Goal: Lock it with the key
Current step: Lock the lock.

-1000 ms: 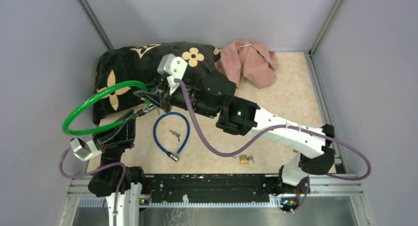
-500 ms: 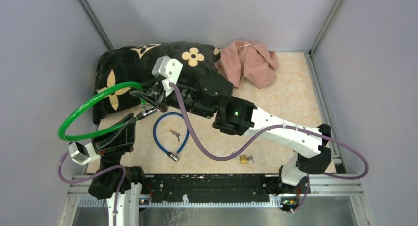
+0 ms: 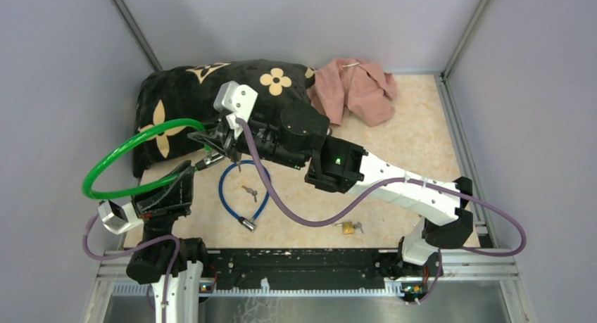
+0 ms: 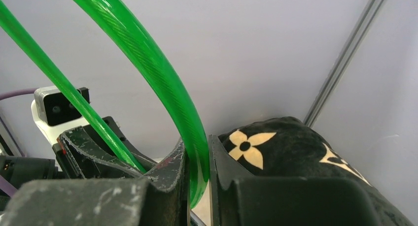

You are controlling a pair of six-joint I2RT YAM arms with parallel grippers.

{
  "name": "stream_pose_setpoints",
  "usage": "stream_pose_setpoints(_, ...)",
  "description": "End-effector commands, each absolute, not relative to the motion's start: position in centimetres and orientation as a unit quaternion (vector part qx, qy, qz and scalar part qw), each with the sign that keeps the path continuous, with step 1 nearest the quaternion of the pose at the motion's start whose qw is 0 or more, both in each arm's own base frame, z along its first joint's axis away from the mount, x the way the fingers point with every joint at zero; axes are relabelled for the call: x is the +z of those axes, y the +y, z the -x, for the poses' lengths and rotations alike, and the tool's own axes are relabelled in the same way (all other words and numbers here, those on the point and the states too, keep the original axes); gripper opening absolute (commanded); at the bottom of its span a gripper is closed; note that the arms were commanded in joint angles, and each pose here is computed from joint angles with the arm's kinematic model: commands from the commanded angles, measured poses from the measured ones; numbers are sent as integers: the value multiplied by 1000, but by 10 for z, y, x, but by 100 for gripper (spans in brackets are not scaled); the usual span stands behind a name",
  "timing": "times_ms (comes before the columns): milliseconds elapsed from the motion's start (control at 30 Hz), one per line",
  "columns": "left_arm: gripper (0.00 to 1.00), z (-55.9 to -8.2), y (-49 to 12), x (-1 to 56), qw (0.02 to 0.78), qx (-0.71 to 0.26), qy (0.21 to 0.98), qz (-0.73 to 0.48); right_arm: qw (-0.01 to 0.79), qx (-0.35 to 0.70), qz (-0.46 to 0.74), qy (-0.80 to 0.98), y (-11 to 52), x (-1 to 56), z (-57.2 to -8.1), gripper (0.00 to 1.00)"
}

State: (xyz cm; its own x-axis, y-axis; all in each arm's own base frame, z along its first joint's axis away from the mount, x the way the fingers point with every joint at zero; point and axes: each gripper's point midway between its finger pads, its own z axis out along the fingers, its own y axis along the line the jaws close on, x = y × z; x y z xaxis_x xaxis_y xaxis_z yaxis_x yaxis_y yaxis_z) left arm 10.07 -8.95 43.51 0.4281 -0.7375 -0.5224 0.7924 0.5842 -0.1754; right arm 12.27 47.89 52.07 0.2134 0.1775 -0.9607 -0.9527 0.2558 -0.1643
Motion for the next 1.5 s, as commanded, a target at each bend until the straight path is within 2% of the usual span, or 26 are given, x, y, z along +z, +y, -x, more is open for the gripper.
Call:
stream_pose_setpoints(0,0,-102,-86,436,844,-455,280,-36,644,448,435,441,480,531,-110,0)
stream_pose_setpoints(267,0,-99,-87,437,844,-458,277,-41,648,437,438,443,486,523,-114,0)
stream_pose_setpoints(400,0,-99,-84,441,849,-454,269,-34,639,427,450,454,493,501,-117,0)
stream_pose_setpoints(533,0,-96,-80,444,855,-449,256,-29,609,451,460,463,502,472,-109,0)
stream_pose_setpoints(800,0,-96,-77,446,857,-451,251,-20,580,497,439,473,495,459,-117,0)
stream_pose_setpoints(833,0,-97,-77,445,856,-451,252,-20,579,496,439,475,493,455,-119,3)
stream_pose_setpoints(867,0,-98,-77,444,856,-451,254,-20,577,495,441,477,492,453,-120,13)
stream_pose_setpoints(933,0,-100,-78,443,855,-450,258,-19,573,493,444,482,488,450,-119,43)
stream_pose_setpoints(1100,0,-101,-81,440,851,-453,265,-26,584,489,437,478,461,463,-125,96)
stream_pose_setpoints(1267,0,-103,-82,438,847,-456,272,-25,587,477,442,482,424,470,-129,98)
stream_pose_setpoints(1433,0,-102,-83,437,846,-456,274,-28,472,523,458,542,400,449,-149,98)
stream_pose_setpoints(1467,0,-102,-83,438,847,-455,273,-29,444,545,442,558,398,450,-154,91)
